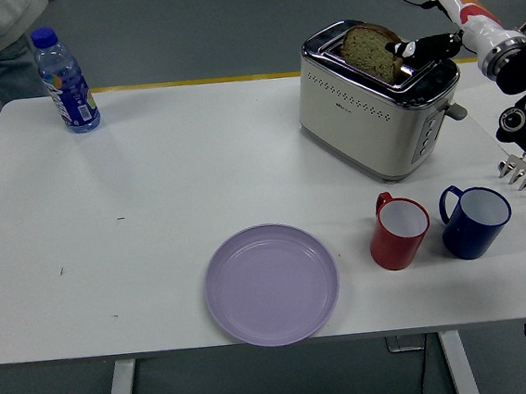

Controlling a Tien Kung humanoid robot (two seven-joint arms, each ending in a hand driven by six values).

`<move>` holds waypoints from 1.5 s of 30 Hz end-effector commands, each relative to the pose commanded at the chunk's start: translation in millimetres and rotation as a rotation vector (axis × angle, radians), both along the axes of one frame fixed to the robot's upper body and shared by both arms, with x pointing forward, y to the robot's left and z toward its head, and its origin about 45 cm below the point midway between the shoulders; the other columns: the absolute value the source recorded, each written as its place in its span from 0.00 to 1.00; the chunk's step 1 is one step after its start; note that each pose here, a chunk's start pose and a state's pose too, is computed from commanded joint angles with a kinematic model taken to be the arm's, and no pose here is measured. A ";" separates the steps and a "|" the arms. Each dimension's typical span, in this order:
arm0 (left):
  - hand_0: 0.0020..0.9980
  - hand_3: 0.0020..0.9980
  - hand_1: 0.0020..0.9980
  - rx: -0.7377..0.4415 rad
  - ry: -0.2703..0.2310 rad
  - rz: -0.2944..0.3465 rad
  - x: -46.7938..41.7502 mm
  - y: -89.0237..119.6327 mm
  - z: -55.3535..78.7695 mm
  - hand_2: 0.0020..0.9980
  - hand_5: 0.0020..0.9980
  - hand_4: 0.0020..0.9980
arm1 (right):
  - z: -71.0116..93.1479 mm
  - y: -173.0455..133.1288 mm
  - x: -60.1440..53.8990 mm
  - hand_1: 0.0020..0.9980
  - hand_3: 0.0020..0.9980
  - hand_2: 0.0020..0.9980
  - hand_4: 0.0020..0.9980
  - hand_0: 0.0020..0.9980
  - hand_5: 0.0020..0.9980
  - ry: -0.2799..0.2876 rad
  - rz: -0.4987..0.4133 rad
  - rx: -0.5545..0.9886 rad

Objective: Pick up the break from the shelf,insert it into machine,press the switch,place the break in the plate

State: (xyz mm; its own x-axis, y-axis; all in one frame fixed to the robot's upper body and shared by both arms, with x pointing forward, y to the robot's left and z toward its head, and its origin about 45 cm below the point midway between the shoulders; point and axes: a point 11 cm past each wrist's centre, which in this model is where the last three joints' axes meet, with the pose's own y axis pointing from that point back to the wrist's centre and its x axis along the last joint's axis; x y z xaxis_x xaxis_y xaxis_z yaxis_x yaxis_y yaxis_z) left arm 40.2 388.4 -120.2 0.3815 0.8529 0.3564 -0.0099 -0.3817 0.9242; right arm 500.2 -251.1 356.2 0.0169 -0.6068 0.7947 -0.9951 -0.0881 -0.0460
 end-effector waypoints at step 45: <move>0.61 0.56 0.45 0.014 -0.037 -0.016 16.4 -0.9 1.9 0.42 0.93 0.31 | -16.1 57.8 47.8 0.57 0.74 0.60 0.85 0.54 0.29 0.167 -0.111 -0.246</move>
State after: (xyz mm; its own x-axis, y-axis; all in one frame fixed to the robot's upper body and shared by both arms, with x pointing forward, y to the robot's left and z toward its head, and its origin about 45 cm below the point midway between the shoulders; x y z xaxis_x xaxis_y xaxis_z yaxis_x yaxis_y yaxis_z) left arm 56.7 387.4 -118.3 0.3816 0.8415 0.3826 -0.0504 -0.3943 0.9176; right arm 548.1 -193.3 340.2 0.1045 -0.4021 0.9096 -0.9912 0.0332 0.1285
